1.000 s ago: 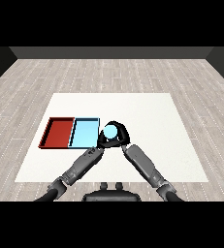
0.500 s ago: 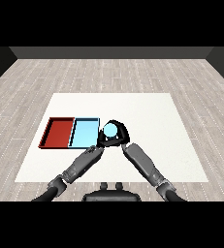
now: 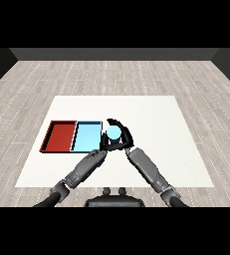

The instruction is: Pick the blue can and put it in the blue box

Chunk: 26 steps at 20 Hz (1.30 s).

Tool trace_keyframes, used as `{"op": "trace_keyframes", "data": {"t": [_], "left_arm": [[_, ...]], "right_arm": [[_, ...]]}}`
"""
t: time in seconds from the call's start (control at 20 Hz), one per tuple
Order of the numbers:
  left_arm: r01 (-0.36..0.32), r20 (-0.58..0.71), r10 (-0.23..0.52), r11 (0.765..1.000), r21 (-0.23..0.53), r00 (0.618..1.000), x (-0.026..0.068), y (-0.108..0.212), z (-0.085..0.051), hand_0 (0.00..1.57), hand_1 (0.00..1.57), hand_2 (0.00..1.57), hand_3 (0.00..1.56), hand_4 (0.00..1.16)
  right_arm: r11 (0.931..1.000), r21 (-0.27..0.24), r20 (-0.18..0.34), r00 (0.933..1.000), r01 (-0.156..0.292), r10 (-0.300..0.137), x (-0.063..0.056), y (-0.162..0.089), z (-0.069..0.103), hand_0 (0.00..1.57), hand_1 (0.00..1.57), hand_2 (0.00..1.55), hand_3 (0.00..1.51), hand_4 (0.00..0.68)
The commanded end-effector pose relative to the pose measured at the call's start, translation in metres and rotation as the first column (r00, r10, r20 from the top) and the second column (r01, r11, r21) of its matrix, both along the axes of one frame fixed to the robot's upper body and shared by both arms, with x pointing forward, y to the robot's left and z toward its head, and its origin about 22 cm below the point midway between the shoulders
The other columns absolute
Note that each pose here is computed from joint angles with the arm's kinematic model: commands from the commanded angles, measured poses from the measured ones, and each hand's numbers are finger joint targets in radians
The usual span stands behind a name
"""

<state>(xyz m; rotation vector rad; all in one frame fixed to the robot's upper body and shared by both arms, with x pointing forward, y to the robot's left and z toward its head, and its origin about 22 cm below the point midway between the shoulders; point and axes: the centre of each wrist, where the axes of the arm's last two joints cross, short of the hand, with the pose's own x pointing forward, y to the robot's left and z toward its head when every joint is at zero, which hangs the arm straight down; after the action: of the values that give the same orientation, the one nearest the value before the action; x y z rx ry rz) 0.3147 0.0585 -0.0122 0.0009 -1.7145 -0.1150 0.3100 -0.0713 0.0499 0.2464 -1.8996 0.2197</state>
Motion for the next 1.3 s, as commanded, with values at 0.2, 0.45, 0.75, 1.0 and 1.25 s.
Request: {"op": "trace_keyframes", "data": {"t": [0.2, 0.45, 0.75, 1.0, 1.25], "left_arm": [[-0.013, 0.025, 0.014, 1.000, -0.019, 1.000, -0.0073, 0.005, -0.019, 1.57, 1.57, 1.57, 1.49, 1.15], [-0.029, -0.004, 0.029, 0.999, -0.030, 1.000, -0.0036, 0.007, -0.009, 1.57, 1.57, 1.57, 1.49, 1.15], [-0.110, 0.015, 0.111, 0.994, -0.026, 0.994, 0.0167, 0.029, -0.001, 1.57, 1.57, 1.57, 1.49, 1.14], [-0.175, 0.065, 0.174, 0.984, 0.008, 0.983, 0.0168, 0.073, 0.002, 1.57, 1.57, 1.57, 1.47, 1.15], [-0.246, 0.020, 0.245, 0.968, 0.053, 0.969, 0.0437, 0.102, 0.002, 1.57, 1.57, 1.56, 1.47, 1.15]], "right_arm": [[0.9994, 0.011, 0.006, 0.9995, 0.032, -0.032, 0.003, 0.012, 0.006, 0.00, 0.00, 0.00, 0.00, 0.000], [0.9880, 0.119, -0.014, 0.9952, 0.098, -0.097, 0.003, -0.034, 0.022, 0.00, 0.00, 0.00, 0.00, 0.000], [0.9646, 0.255, 0.043, 0.9960, 0.066, -0.079, -0.001, -0.082, 0.045, 0.00, 0.00, 0.00, 0.00, 0.000], [0.9328, 0.336, 0.098, 0.9800, 0.131, -0.173, -0.017, -0.113, 0.034, 0.00, 0.00, 0.00, 0.00, 0.000], [0.9150, 0.342, 0.068, 0.9654, 0.215, -0.252, -0.029, -0.149, 0.055, 0.00, 0.00, 0.00, 0.00, 0.000]]}}
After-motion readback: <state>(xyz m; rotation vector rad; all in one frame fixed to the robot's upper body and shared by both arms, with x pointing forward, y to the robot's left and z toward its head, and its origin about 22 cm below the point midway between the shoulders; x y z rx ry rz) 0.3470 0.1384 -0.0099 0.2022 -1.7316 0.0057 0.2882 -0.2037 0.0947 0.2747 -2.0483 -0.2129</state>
